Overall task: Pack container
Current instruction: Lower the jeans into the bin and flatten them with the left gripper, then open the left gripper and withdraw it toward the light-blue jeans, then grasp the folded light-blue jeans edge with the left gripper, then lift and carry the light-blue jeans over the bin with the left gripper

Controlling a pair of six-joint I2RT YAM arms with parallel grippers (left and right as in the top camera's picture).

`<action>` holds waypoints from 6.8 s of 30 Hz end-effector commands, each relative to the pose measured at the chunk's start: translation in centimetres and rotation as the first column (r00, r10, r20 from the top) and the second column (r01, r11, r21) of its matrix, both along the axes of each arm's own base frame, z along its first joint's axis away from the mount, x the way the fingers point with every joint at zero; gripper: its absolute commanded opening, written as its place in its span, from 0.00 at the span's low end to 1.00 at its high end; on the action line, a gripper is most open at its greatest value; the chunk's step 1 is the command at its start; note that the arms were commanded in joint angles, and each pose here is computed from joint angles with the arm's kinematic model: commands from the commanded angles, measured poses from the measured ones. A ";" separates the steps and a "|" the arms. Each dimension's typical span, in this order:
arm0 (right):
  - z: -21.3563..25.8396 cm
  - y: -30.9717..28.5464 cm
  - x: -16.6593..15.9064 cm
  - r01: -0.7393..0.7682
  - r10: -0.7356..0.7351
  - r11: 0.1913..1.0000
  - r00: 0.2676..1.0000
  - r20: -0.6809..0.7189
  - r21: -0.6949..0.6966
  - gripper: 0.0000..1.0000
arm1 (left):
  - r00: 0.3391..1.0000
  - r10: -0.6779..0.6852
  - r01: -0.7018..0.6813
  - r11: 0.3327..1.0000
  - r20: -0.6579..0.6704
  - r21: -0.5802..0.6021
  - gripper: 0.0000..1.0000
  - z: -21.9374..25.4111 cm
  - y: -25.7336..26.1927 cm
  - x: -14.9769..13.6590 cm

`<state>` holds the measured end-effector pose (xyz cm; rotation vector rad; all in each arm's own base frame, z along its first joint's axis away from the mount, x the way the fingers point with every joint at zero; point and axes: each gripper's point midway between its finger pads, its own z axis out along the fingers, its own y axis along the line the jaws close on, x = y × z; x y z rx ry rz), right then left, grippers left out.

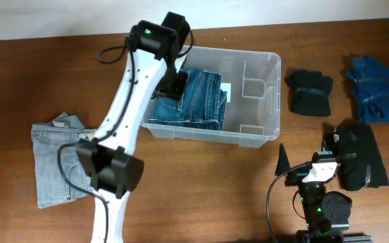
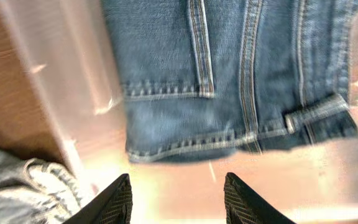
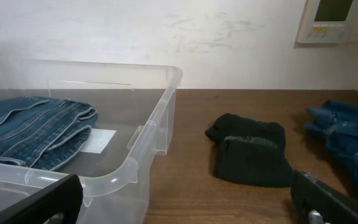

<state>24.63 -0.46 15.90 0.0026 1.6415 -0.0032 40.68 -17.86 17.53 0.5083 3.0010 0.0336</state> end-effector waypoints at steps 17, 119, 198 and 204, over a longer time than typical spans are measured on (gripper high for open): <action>-0.2 -0.2 0.0 0.008 -0.008 1.000 1.000 -0.003 -0.004 0.98 | 0.976 0.136 -0.100 0.975 -0.172 0.201 0.48 -5.1 3.7 -4.1; -0.2 -0.2 0.0 0.008 -0.008 1.000 1.000 -0.003 -0.004 0.98 | 0.582 0.805 -0.803 0.547 -0.117 -0.238 0.98 -15.4 39.8 -9.8; -0.2 -0.2 0.0 0.008 -0.008 1.000 1.000 -0.003 -0.004 0.98 | 0.902 0.370 -0.079 0.651 0.224 -0.755 0.00 17.4 6.7 4.8; -0.2 -0.2 0.0 0.008 -0.008 1.000 1.000 -0.003 -0.003 0.98 | 0.945 0.286 -0.040 0.577 0.156 -0.816 0.01 18.5 0.6 3.0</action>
